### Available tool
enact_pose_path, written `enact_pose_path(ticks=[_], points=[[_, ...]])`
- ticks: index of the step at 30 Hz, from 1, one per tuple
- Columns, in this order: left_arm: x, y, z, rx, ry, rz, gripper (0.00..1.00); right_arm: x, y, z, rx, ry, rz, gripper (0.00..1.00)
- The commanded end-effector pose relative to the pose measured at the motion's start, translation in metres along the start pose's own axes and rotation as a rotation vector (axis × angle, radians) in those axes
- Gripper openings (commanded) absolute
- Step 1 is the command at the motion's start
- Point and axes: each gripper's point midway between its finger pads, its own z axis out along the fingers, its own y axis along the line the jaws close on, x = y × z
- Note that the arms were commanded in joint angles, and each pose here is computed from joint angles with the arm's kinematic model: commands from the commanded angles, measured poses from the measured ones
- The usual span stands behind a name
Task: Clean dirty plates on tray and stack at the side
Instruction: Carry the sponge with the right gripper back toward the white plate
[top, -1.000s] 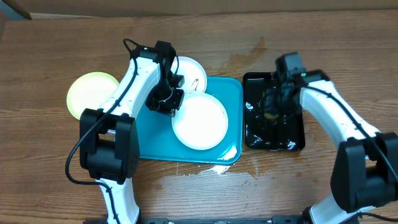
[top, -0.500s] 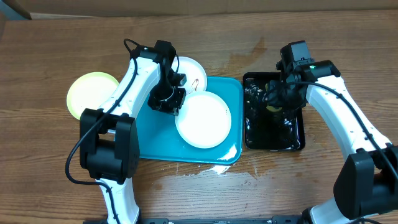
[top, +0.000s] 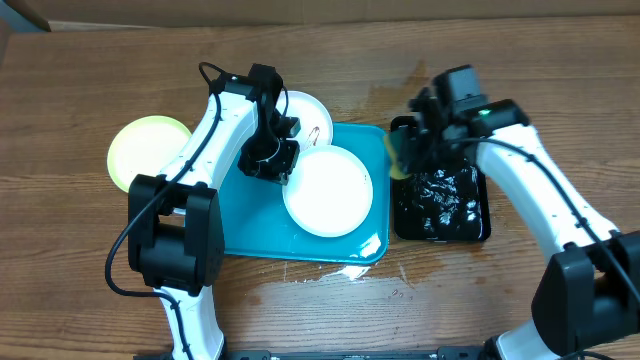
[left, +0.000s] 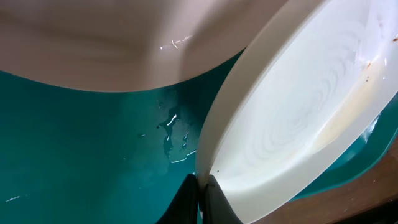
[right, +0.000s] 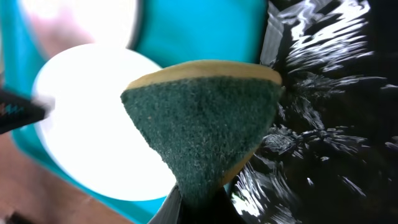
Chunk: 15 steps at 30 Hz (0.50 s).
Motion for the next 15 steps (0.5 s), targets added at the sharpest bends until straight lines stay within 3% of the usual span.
enact_pose_path(ticks=[1,9,15], points=[[-0.005,-0.008,-0.004,0.025,-0.018,0.029,0.04,-0.001,0.039,0.0,-0.035,-0.032,-0.118,0.04],[0.004,-0.007,-0.004,0.024,0.015,0.021,0.04,-0.007,0.057,0.018,0.144,-0.131,-0.267,0.04],[0.01,-0.012,-0.006,0.055,0.041,0.017,0.04,-0.012,0.065,0.022,0.166,-0.176,-0.328,0.04]])
